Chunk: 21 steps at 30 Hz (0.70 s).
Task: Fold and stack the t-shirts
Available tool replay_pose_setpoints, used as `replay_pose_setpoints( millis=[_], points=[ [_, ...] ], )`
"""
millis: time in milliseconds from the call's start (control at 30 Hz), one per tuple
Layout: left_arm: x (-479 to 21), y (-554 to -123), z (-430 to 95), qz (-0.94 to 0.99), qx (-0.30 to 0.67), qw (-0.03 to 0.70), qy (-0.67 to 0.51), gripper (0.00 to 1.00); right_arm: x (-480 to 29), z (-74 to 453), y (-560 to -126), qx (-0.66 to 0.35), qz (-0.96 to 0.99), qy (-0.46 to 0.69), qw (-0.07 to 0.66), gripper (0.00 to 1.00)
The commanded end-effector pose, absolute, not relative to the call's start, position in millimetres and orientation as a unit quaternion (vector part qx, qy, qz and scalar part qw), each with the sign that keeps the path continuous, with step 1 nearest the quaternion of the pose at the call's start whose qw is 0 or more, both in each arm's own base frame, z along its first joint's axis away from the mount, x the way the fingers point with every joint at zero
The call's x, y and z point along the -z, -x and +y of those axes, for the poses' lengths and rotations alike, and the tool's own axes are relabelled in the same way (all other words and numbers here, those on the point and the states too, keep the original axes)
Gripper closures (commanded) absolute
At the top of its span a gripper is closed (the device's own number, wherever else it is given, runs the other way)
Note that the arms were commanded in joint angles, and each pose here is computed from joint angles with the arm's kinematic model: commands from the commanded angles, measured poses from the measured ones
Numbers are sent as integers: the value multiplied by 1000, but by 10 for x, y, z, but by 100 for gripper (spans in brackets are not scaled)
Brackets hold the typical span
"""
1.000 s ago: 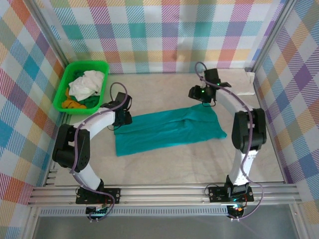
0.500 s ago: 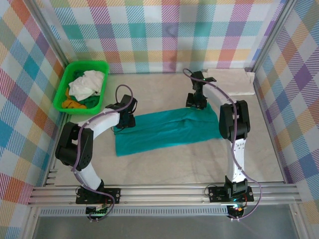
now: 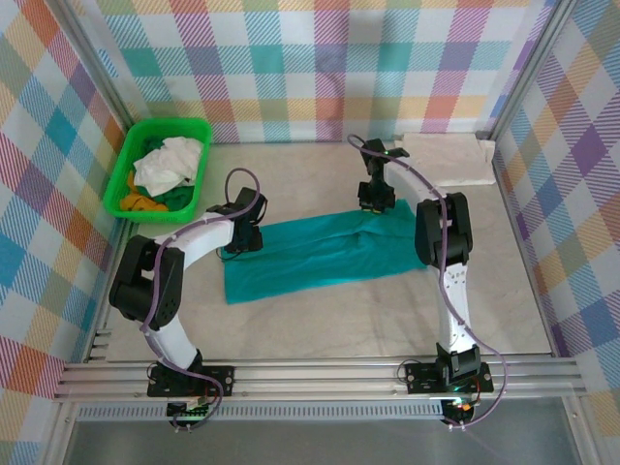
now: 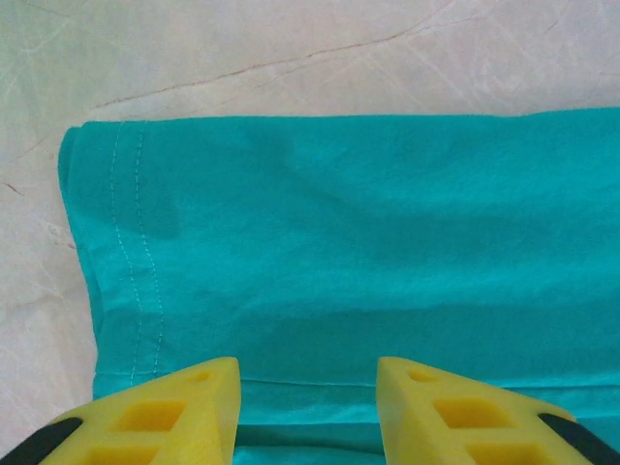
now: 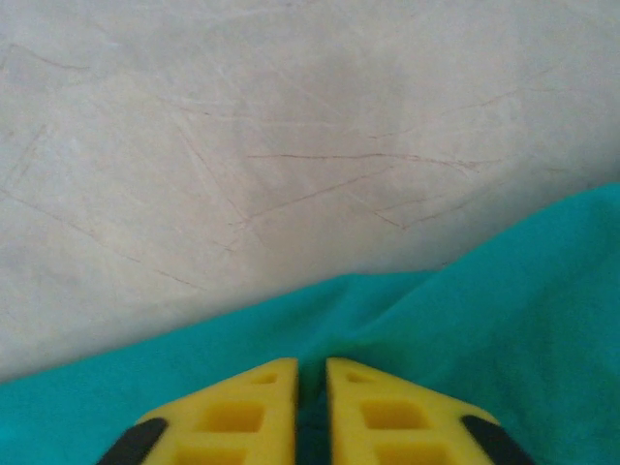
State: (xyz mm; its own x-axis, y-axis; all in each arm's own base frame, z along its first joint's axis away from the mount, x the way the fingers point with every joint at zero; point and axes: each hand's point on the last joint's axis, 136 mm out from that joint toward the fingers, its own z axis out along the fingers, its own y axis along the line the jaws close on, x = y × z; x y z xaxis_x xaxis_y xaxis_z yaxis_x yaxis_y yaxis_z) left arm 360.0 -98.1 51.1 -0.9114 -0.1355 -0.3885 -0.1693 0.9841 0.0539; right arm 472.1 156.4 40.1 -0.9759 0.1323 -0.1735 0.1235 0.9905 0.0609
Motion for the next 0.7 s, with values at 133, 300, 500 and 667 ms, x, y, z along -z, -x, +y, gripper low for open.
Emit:
replay_pose_setpoints(
  millis=[133,300,500,667],
  points=[
    [-465,-3609,-980,976,-48,200,78,59,-934,1525,-4539,-14,989,-68,133,100],
    [-443,-3607,-980,976,-49,199,77,59,-1042,1414,-4312,-19,983,-87,161,100],
    [-383,-3597,-986,976,-47,196,76,59,-913,1367,-3974,-47,979,-121,160,100],
    [-317,-3585,-996,978,-45,191,75,59,-704,1408,-3918,-57,981,-115,147,87]
  ],
)
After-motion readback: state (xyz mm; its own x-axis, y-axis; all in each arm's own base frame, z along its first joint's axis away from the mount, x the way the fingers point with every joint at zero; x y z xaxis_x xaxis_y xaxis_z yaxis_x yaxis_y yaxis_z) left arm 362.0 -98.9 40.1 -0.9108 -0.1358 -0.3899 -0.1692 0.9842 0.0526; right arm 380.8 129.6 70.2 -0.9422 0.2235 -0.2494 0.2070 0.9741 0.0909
